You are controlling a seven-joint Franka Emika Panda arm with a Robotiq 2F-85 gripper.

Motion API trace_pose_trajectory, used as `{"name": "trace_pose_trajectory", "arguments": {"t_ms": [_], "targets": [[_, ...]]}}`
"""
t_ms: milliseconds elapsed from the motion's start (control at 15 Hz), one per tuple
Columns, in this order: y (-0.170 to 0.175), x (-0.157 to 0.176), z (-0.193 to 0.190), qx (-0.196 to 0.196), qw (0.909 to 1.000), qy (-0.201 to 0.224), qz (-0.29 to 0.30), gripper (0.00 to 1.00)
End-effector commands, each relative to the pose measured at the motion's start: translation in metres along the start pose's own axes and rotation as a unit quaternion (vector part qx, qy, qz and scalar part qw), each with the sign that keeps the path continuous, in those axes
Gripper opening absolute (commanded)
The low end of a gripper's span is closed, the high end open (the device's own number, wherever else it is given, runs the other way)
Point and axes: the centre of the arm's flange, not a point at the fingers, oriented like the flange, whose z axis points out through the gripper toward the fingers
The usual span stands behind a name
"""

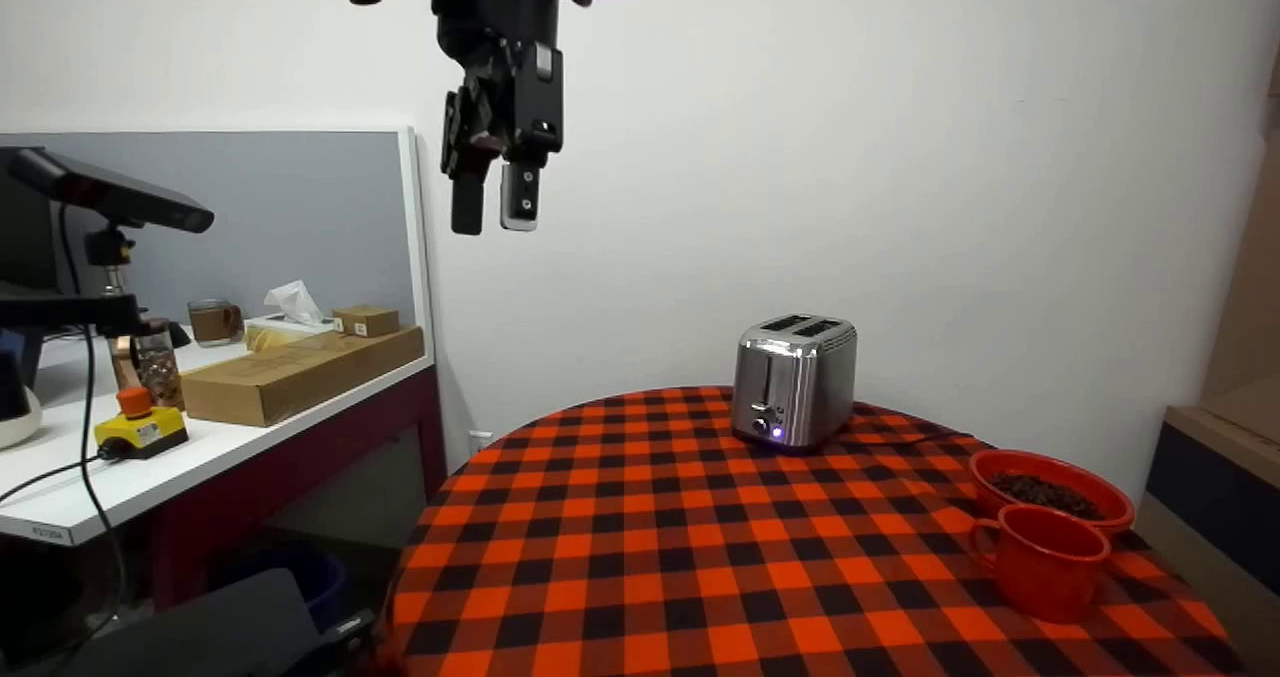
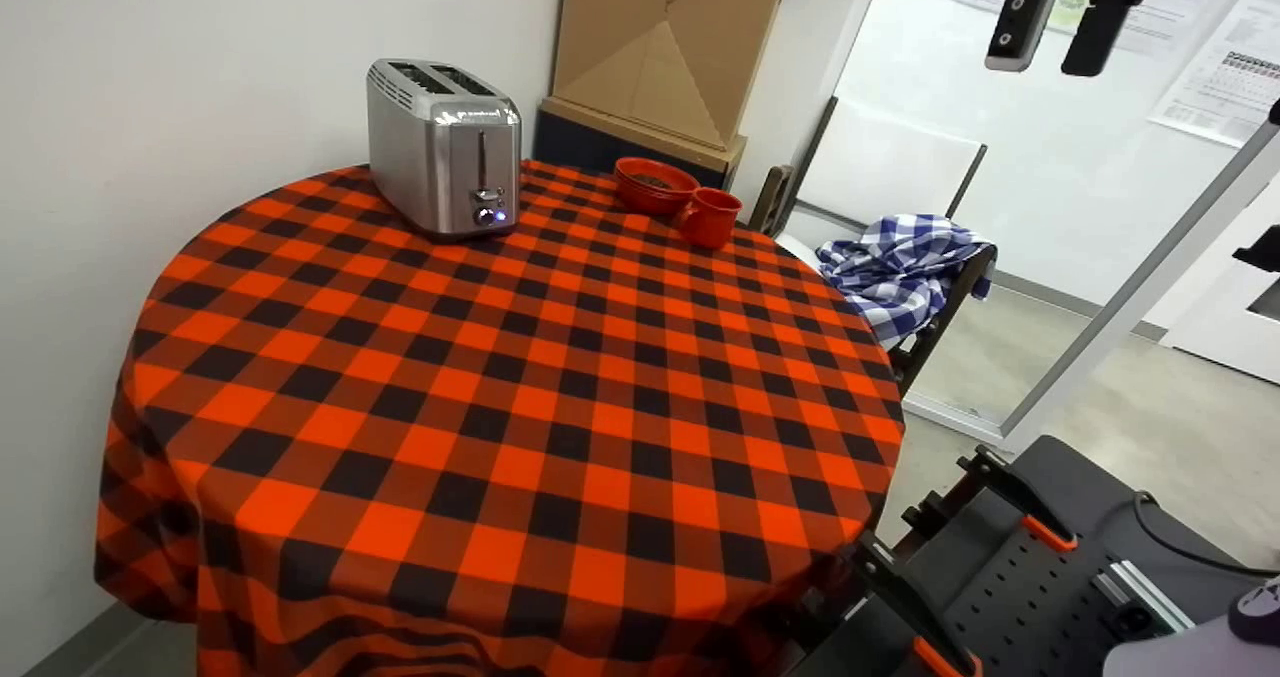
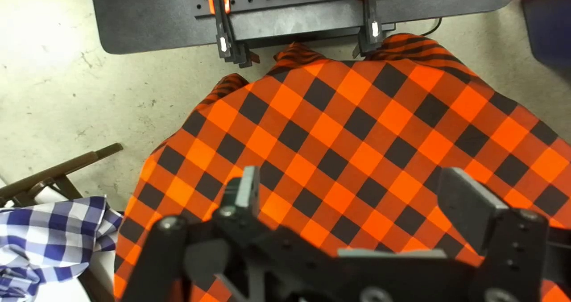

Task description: Switch off the toaster

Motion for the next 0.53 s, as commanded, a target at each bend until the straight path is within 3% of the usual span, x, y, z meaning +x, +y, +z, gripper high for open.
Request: {"name": "trace_pose_trajectory", "arguments": {"t_ms": [0,333,467], "targets": [[-0.002,0.055,0.019,-0.043,0.9984,0.013,-0.033,1.00],[0.008,0.143,0.074,-0.115,0.9901,0.003,-0.080,1.00],[0.014,0.177,0.096,-0.128,0.9854,0.020,-0.110,1.00]]}}
